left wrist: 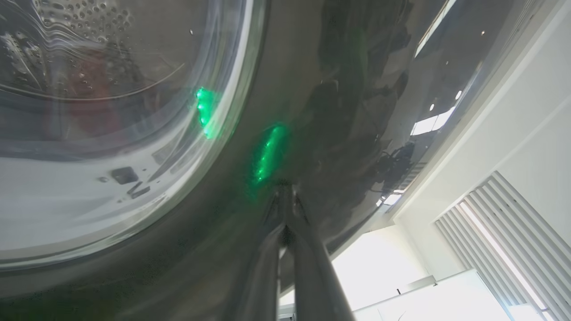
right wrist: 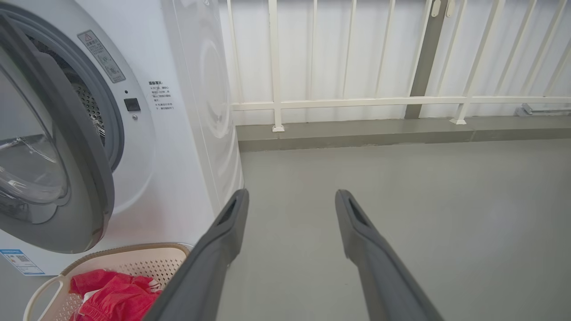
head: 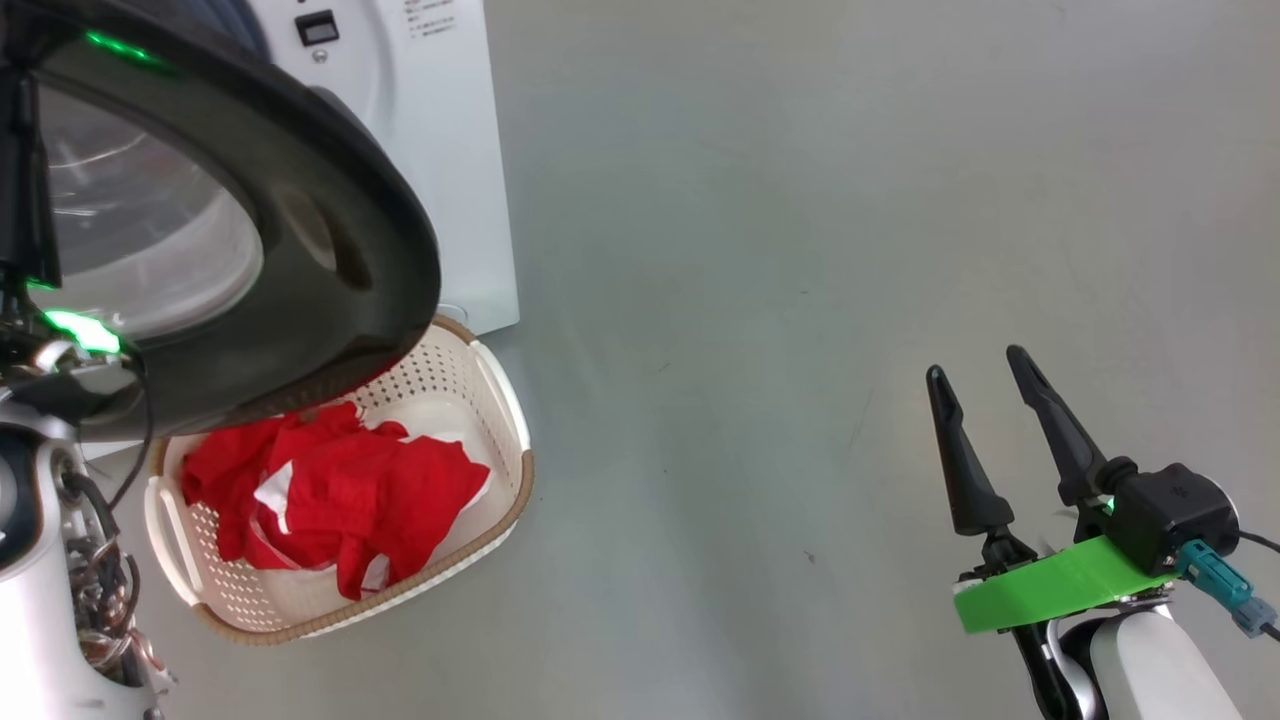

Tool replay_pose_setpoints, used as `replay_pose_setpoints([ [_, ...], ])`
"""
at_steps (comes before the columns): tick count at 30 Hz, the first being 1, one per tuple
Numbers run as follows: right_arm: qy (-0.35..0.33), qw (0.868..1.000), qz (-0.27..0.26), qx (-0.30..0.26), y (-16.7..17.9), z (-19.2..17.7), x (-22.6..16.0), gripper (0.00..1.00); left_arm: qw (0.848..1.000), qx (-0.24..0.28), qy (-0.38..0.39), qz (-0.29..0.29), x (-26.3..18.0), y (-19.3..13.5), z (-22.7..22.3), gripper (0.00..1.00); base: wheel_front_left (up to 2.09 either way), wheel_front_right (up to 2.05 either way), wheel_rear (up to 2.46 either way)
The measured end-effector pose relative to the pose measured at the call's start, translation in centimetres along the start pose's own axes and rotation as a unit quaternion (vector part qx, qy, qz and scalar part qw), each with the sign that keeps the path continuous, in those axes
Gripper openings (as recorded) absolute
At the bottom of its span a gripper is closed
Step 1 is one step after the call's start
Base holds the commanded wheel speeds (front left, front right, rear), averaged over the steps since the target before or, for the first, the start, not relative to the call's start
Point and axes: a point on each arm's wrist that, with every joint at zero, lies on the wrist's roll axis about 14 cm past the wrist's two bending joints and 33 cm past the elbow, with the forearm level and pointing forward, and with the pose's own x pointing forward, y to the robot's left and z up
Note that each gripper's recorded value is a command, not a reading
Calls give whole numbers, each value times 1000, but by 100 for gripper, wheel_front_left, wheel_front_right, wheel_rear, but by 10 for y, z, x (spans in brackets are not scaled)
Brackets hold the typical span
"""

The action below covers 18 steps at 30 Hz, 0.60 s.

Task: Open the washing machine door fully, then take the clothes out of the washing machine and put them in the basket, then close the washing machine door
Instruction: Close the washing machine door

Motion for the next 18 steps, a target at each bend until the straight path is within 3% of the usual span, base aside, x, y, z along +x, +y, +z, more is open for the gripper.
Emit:
replay_pose_setpoints([
  [9, -11, 1000, 0, 3, 0, 8, -1, 100, 1000, 0, -5, -1, -5, -6, 3, 0, 0, 0, 0],
  [10, -12, 1000, 0, 4, 0, 8, -1, 100, 1000, 1, -7, 0, -7, -7, 5, 13, 0, 0, 0],
  [11, -13, 1000, 0, 5, 0, 9, -1, 100, 1000, 2, -10, 1, -9, -7, 7, 34, 0, 0, 0],
  [12, -14, 1000, 2, 5, 1, 9, -1, 100, 1000, 6, -13, 1, -13, -7, 9, 76, 0, 0, 0],
  [13, -16, 1000, 4, 6, 3, 10, -1, 100, 1000, 8, -15, 6, -17, -6, 11, 100, 0, 0, 0],
  [18, -23, 1000, 17, 7, 11, 14, 1, 100, 998, 30, -47, 19, -40, -3, 28, 100, 0, 0, 0],
])
